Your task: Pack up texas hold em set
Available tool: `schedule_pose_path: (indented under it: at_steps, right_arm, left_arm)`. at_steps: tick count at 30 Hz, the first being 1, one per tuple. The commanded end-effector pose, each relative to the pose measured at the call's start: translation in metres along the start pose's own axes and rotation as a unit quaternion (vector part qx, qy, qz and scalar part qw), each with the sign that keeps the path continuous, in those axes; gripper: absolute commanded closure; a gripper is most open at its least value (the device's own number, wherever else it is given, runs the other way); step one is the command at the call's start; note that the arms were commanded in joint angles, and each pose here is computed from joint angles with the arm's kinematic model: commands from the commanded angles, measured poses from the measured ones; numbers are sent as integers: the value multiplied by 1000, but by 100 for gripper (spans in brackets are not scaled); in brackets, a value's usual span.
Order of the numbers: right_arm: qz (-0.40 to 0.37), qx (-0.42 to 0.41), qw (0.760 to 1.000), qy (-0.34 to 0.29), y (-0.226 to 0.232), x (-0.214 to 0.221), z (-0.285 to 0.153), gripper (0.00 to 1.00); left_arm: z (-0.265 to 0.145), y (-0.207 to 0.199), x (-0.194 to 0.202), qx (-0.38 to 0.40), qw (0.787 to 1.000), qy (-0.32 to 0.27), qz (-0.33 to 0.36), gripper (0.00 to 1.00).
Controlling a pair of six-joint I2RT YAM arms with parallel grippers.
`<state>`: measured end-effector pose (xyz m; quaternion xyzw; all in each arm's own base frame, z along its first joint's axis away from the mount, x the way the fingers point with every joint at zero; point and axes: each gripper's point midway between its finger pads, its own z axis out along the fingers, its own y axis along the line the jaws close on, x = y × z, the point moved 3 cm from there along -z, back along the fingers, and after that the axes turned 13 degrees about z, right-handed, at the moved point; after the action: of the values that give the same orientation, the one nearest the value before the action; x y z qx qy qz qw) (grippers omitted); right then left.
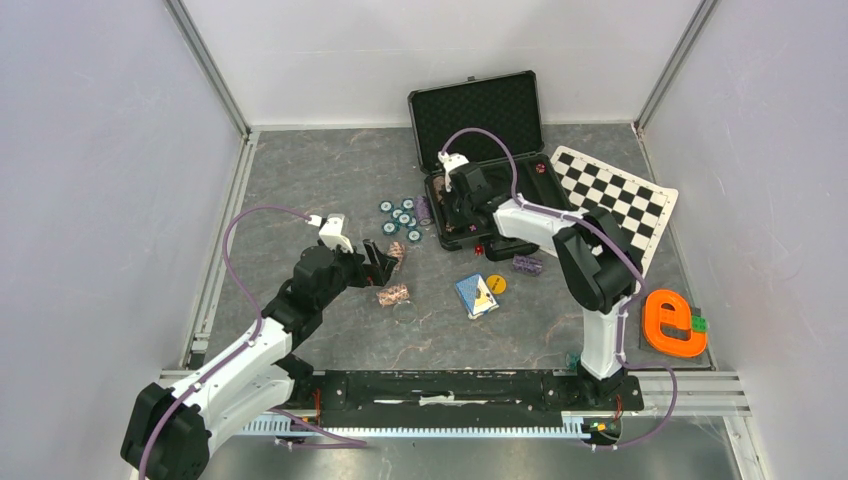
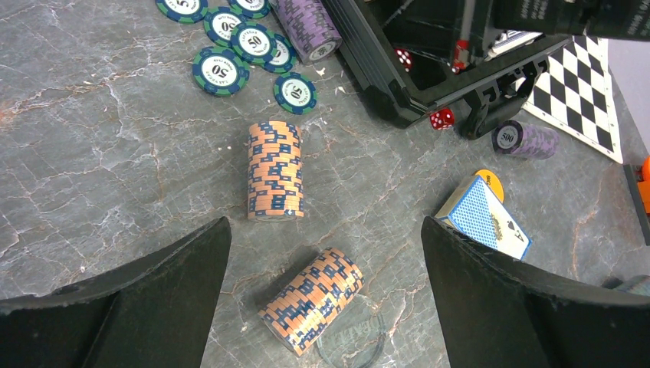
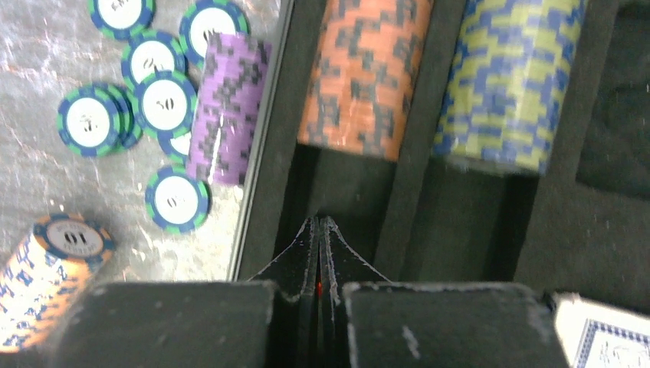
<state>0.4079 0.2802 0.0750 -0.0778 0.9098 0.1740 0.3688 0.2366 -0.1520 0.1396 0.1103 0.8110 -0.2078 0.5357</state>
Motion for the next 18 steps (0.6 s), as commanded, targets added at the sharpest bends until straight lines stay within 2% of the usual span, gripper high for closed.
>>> schedule_pose_path:
  at_steps: [1,7,9,10,11,14,18]
  right_arm:
    - [-14,6,1000,9,0,12,-28,100]
    - [-10,4,1000,-10,3,9,-41,98]
    - [-15,12,1000,-20,4,-2,-43,89]
    - [-17,18,999,-23,4,-8,-44,75]
    - [-18,26,999,-31,4,-16,-45,66]
    - [-19,33,998,-56,6,-35,-57,58]
    - [-29,30,996,-84,3,-42,-88,55]
  left_arm:
    - [-1,3,-8,-5,1000,-17,22,0]
    - [-1,3,-7,-6,1000,-17,22,0]
    - [-1,3,-7,-6,1000,-17,21,0]
    - [-1,3,-7,-6,1000,-17,22,0]
    - [-1,3,-7,-7,1000,-17,21,0]
    - [-1,3,-8,-6,1000,-18,21,0]
    - [-4,10,-9,-30,999,-21,19,0]
